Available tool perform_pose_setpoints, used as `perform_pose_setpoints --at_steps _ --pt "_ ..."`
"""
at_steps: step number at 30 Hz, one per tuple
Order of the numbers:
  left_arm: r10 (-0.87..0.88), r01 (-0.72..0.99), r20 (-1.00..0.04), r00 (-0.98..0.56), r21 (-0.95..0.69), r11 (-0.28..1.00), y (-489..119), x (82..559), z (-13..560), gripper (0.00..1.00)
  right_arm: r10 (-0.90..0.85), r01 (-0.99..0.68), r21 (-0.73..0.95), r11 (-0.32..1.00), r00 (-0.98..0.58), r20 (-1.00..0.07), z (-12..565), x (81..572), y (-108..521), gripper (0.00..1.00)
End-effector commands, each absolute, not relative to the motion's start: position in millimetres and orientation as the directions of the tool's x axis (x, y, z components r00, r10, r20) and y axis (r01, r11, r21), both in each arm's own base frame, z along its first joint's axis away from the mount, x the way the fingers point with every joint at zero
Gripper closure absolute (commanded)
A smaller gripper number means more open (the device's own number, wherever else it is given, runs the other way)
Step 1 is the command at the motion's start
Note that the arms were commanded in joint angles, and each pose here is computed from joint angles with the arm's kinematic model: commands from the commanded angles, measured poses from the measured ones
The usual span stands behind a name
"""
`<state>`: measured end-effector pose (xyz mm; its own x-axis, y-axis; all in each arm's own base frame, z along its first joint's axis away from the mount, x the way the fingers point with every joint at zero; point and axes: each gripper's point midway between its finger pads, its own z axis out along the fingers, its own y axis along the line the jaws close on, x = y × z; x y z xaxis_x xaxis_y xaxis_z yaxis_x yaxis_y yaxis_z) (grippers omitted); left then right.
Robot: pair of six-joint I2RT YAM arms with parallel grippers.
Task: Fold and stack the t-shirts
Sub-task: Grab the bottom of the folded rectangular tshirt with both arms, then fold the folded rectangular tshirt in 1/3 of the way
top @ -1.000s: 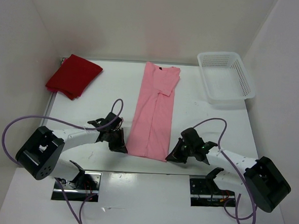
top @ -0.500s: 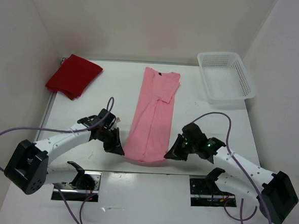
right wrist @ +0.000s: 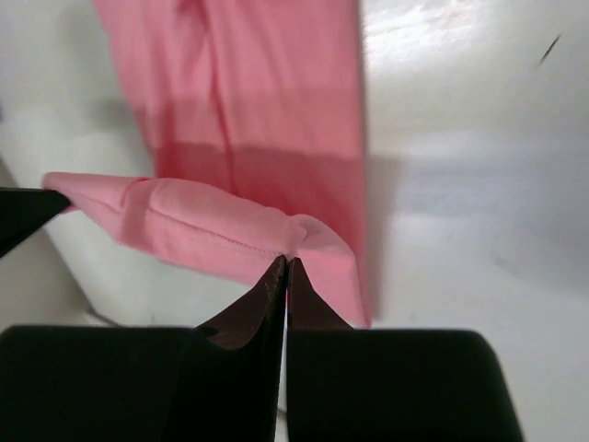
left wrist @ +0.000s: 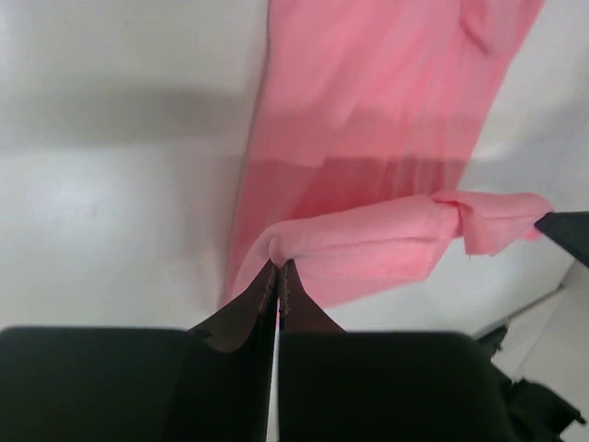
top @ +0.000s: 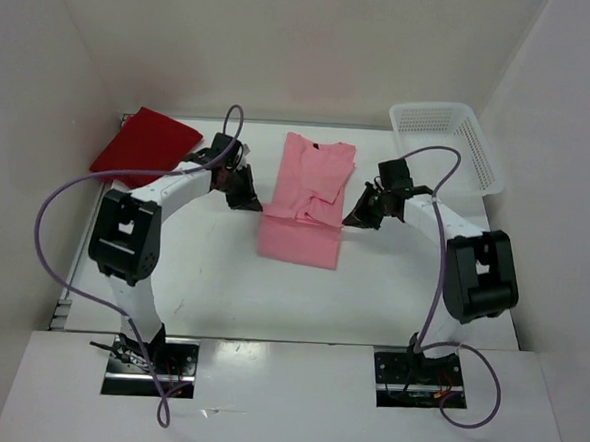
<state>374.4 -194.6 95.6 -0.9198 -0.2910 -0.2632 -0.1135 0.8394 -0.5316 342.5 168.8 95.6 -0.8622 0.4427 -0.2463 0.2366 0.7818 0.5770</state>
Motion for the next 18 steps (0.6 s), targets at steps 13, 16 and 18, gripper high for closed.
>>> perform_pose_setpoints --at_steps 13,16,18 --pt "-0.290 -0.047 -0.405 -0.867 -0.514 0.856 -213 494 68 0.98 0.420 0.220 0.485 0.846 -0.836 -0.352 47 438 136 0.99" --pt "-0.304 -0.037 -0.426 -0.852 -0.529 0.848 -216 501 72 0.87 0.422 0.221 0.482 0.848 -0.831 -0.362 46 443 135 0.99" --pt "-0.318 -0.047 -0.436 -0.842 -0.528 0.848 -214 504 71 0.68 0.422 0.219 0.483 0.848 -0.830 -0.365 43 445 135 0.88"
